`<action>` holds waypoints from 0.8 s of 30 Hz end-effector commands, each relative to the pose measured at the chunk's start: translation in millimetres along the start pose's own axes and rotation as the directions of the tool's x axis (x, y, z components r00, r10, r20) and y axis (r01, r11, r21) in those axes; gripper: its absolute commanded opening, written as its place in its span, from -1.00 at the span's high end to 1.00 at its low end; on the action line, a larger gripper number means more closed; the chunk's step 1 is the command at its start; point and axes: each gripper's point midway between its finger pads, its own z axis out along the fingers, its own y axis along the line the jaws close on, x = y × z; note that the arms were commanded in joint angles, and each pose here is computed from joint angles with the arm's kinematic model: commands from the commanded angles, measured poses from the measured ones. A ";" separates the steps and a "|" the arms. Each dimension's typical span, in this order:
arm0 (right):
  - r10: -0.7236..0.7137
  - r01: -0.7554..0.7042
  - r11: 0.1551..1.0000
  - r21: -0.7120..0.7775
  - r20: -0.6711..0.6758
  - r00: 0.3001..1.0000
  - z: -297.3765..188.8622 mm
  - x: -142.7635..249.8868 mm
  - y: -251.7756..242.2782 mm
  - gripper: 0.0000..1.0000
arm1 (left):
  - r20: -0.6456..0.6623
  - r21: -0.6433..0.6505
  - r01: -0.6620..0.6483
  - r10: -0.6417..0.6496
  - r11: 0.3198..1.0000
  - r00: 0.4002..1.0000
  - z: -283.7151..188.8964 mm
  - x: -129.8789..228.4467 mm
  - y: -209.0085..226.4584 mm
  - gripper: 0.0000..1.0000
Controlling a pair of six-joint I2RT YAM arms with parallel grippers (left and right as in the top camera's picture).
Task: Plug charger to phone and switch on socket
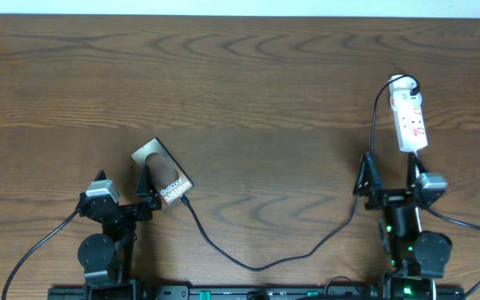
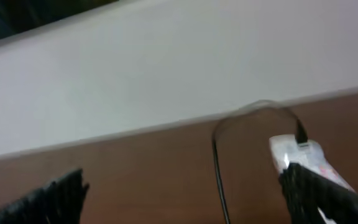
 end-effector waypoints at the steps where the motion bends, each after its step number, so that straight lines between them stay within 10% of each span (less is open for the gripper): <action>1: -0.015 0.013 0.997 0.081 0.032 0.999 -6.3 -4.3 -9.0 -0.98 | -0.048 0.008 -0.001 0.002 1.000 0.999 0.5 14.8 0.0 -0.88; 24: 0.029 -0.019 0.950 0.312 -0.027 0.999 -25.4 20.3 -44.8 -0.99 | -0.048 0.008 -0.001 0.002 1.000 0.999 0.5 14.8 0.0 -0.88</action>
